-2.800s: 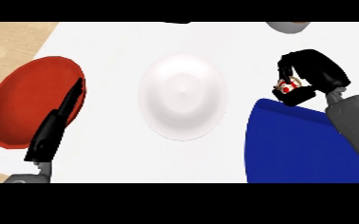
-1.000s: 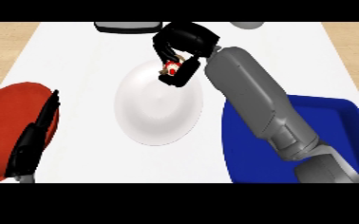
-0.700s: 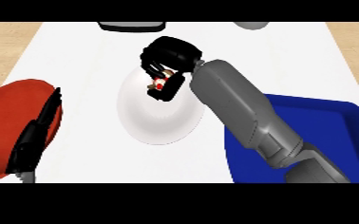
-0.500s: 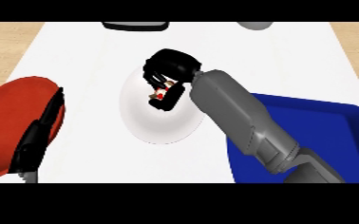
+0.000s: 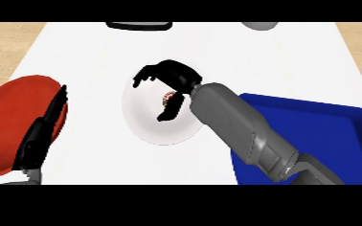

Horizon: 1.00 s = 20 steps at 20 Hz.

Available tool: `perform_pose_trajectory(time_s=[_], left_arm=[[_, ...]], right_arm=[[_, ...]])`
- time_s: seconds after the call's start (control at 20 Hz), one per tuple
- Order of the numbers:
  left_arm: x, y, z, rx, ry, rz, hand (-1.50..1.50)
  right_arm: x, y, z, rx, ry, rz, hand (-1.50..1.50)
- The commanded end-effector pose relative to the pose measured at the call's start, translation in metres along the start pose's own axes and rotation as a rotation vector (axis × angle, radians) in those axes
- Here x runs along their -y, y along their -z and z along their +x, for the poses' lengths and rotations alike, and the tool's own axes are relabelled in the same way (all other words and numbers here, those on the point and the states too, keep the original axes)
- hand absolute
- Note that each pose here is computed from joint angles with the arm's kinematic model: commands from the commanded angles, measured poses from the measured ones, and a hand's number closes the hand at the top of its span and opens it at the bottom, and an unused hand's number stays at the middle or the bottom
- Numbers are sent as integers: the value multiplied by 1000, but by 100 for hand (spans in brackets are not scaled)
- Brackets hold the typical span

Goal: Pick the cupcake from the tray and place it in the plate

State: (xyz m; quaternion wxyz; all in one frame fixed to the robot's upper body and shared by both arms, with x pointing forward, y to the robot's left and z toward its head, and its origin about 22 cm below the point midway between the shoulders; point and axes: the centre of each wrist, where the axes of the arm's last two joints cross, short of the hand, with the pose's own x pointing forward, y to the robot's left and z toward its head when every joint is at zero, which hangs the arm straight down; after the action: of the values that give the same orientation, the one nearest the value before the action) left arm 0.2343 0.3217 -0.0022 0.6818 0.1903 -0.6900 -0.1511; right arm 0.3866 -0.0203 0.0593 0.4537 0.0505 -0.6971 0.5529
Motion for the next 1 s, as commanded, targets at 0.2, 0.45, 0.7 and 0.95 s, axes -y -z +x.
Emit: perform_pose_trajectory(time_s=[0.2, 0.45, 0.7, 0.95], left_arm=[[-19, -2, 6, -12, 2, 6, 0], [-9, -9, -10, -14, -7, 18, 0], [-12, 3, 0, -4, 1, 9, 0], [4, -12, 4, 20, 2, 8, 0]], right_arm=[[25, -1, -5, 24, 294, -240, -150], [53, -4, -23, -53, 398, -338, -150], [83, -41, -61, 26, 560, -414, -150], [131, -81, -81, 97, 561, -435, -150]])
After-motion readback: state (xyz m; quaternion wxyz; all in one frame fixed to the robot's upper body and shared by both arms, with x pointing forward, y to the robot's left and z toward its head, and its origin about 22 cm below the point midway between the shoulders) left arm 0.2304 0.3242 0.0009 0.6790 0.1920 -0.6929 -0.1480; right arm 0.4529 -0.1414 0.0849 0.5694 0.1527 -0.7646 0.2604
